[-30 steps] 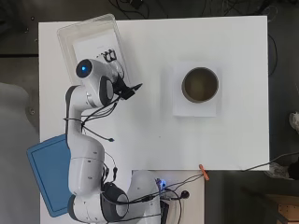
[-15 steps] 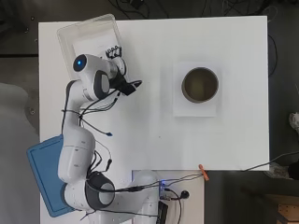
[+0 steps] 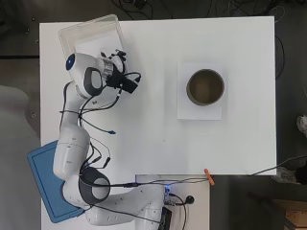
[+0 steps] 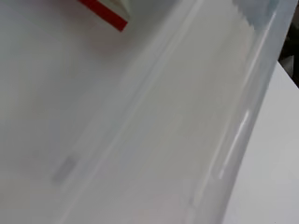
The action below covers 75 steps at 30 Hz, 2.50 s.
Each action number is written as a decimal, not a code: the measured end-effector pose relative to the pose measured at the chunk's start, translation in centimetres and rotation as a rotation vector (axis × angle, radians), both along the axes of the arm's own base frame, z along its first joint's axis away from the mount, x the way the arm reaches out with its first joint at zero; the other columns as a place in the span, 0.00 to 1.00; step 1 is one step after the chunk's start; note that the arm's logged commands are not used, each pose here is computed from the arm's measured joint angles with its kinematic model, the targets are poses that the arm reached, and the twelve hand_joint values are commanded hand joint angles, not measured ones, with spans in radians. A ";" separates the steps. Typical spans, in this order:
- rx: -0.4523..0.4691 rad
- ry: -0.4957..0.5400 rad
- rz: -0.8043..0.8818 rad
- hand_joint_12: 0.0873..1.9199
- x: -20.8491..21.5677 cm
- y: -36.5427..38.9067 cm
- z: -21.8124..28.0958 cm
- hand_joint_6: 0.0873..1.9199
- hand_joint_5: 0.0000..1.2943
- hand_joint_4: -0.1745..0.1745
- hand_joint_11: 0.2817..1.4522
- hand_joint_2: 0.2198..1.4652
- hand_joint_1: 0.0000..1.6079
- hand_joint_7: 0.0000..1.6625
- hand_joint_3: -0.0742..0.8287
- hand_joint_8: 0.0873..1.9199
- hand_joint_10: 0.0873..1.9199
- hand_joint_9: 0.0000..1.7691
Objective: Teleoperate dual arm-hand system to remove items from a box
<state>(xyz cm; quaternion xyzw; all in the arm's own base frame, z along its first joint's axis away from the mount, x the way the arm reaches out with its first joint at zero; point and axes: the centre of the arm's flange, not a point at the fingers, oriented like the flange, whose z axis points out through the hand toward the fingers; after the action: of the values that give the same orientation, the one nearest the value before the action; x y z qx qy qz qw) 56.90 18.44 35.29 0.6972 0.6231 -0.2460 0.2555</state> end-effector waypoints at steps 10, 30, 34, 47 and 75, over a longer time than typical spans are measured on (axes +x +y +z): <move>0.165 0.022 -0.077 0.96 0.2 -4.2 4.4 1.00 0.68 1.00 0.68 0.79 0.75 0.68 0.09 1.00 1.00 0.74; 0.556 -0.362 -0.186 0.98 -16.4 -19.4 26.4 1.00 0.56 1.00 0.62 0.82 0.67 0.63 0.08 1.00 1.00 0.71; 0.581 -0.350 -0.290 0.98 -15.6 -29.6 25.5 1.00 0.55 1.00 0.64 0.82 0.69 0.62 0.08 1.00 1.00 0.71; 0.582 -0.098 -0.438 0.98 -10.0 -54.5 9.3 1.00 0.55 1.00 0.71 0.83 0.68 0.64 0.08 1.00 1.00 0.74; 0.552 -0.163 -0.317 0.00 -2.1 -29.9 13.5 0.00 0.24 0.48 0.15 0.49 0.00 0.22 0.09 0.00 0.00 0.24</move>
<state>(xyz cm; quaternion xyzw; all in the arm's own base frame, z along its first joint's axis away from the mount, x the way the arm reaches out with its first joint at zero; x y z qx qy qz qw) 54.84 -11.41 48.80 0.8458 0.5275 -0.0478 0.0644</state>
